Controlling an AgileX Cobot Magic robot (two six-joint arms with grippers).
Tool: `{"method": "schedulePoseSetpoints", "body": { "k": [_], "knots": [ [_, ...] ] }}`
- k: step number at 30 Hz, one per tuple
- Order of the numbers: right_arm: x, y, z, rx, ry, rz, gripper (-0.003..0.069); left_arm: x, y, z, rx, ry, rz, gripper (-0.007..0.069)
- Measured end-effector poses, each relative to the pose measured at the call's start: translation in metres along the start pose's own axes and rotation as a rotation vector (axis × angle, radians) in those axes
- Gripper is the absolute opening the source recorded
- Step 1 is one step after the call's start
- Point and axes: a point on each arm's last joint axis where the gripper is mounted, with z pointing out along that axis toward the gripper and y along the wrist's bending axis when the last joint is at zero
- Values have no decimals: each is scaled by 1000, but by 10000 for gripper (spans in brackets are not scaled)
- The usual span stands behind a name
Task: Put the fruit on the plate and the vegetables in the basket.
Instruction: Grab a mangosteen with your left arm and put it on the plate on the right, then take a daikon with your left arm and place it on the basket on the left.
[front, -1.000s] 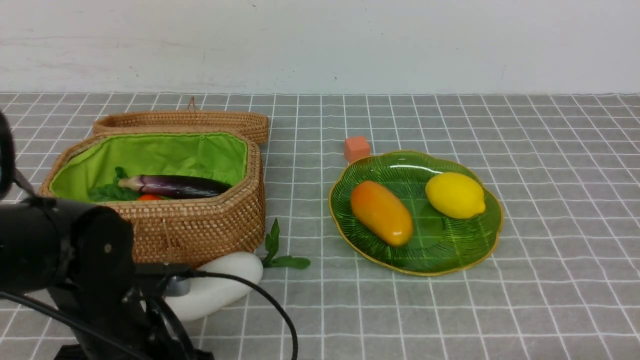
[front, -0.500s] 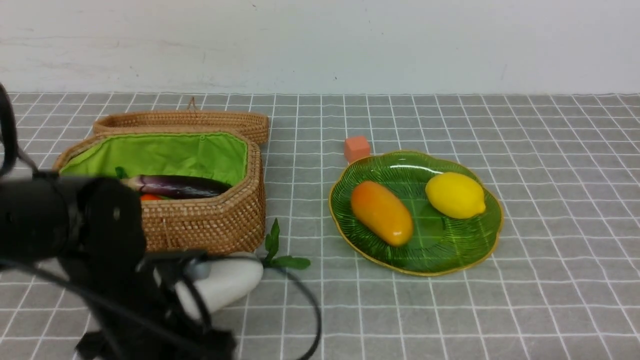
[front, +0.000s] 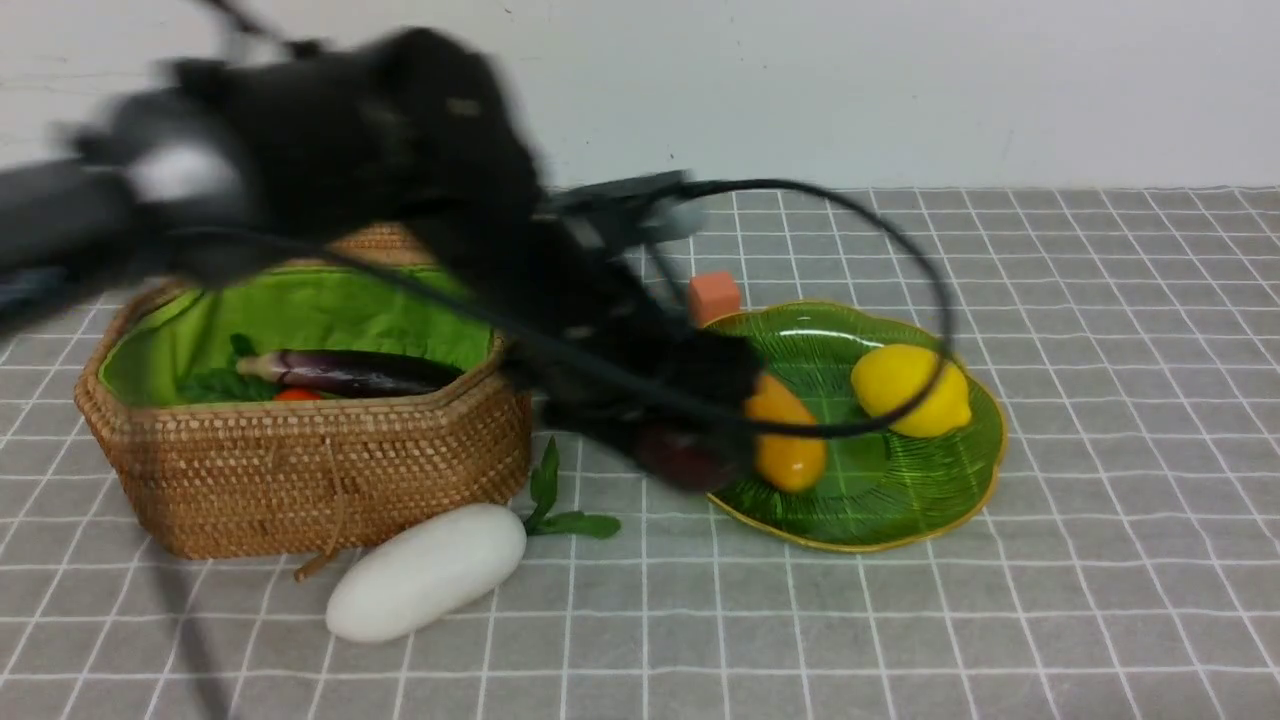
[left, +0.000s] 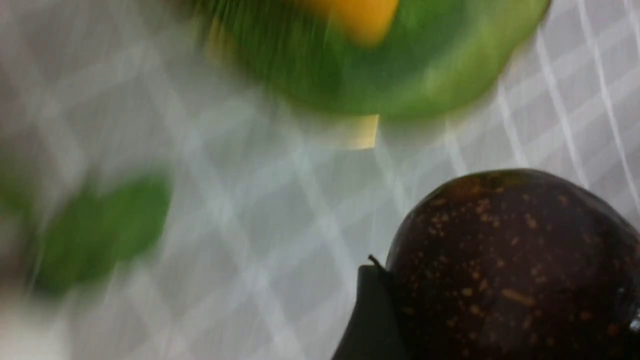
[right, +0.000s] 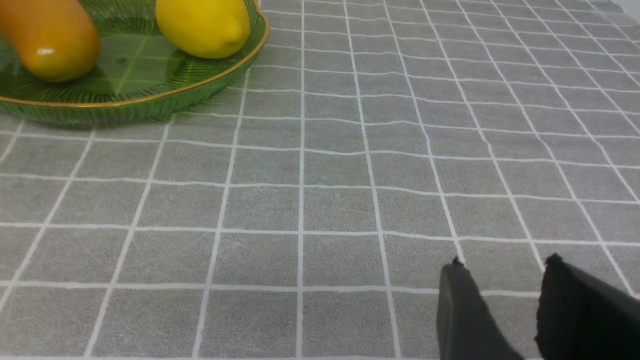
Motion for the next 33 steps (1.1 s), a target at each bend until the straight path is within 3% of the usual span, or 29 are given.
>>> {"method": "schedulePoseSetpoints", "body": {
  "k": [8,10,15,21,27,30,31,33],
  "knots": [
    [0,0,0,0,0,0,241,-39,-6,83,-15,-55,-88,531],
    [0,0,0,0,0,0,241,-41,-4,88,-24,-49,-94,534],
    [0,0,0,0,0,0,241,-47,-6,88,-40,-37,-92,657],
    [0,0,0,0,0,1,241,-39,-7,79,-65,56,-56,661],
    [0,0,0,0,0,1,241,-36,-15,14,-182,108,172,614],
    [0,0,0,0,0,1,241,-31,-20,-55,-311,4,283,584],
    [0,0,0,0,0,1,241,-30,-20,-58,-318,1,286,583],
    [0,0,0,0,0,1,241,-9,-15,-95,-402,-12,315,578]
  ]
}}
